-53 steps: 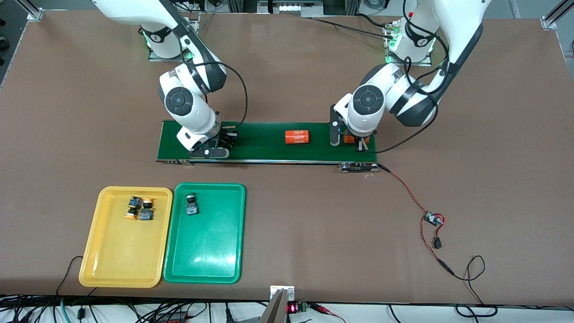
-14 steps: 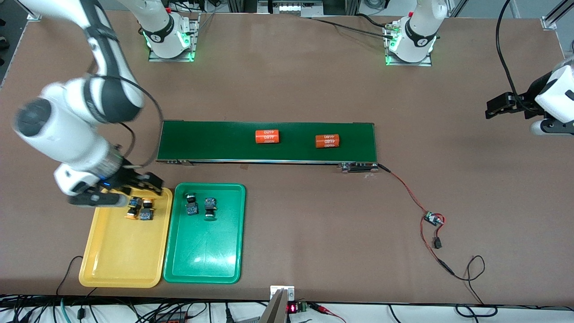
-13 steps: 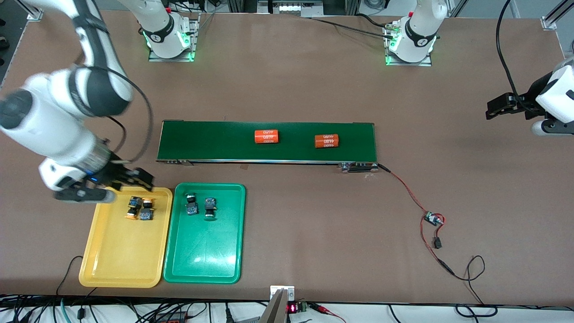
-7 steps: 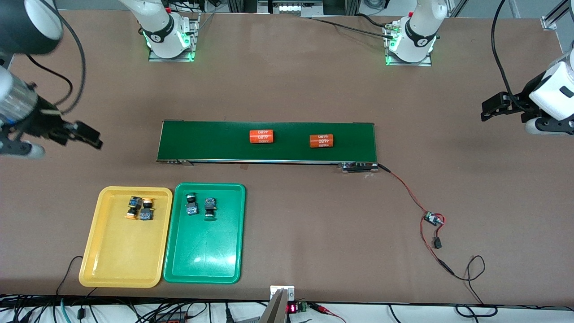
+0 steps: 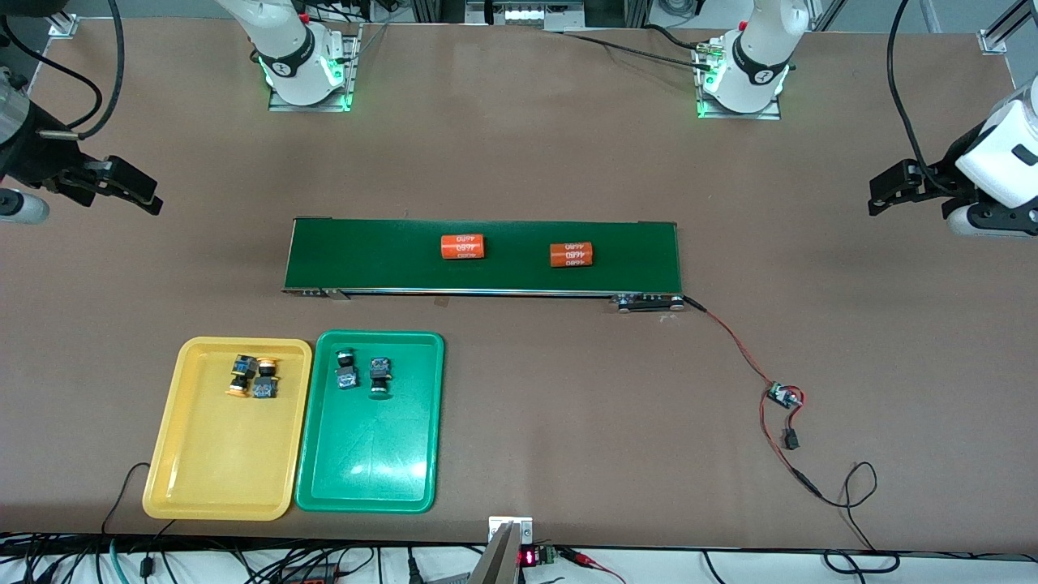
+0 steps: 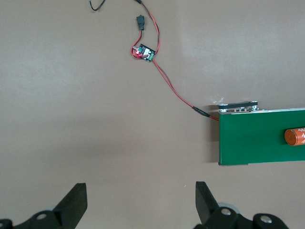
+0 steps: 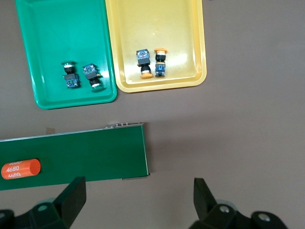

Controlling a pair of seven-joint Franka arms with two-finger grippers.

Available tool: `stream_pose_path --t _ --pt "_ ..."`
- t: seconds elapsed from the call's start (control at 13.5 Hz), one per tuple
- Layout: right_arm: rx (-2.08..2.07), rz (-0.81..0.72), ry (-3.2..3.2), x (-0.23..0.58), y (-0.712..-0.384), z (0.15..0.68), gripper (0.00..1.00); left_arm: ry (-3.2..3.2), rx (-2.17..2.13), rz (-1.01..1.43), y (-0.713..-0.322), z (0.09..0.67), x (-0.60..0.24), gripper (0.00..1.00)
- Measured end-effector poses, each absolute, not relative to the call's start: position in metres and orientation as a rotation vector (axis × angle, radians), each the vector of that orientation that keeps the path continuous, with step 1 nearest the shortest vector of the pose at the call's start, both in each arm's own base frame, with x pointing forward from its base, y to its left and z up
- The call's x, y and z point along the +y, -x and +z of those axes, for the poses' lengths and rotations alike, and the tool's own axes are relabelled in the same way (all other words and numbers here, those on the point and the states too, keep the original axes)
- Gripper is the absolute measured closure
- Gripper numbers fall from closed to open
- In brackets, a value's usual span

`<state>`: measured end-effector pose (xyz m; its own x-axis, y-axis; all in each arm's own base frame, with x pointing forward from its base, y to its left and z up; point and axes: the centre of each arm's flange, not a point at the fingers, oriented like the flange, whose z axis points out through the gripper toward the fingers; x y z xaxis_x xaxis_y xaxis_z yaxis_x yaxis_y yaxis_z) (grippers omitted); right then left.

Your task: Sort buttons by color to trays

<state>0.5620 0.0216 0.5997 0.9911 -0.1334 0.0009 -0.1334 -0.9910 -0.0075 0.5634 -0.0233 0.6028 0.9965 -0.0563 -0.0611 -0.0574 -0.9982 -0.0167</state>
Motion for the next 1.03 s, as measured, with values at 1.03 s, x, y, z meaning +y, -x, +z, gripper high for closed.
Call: stream_pose_path --t 1.03 --pt "0.236 0.02 3.126 0.0117 -0.5659 0.592 0.0 3.12 0.101 0.095 -0.5632 0.6029 -0.0274 0.0"
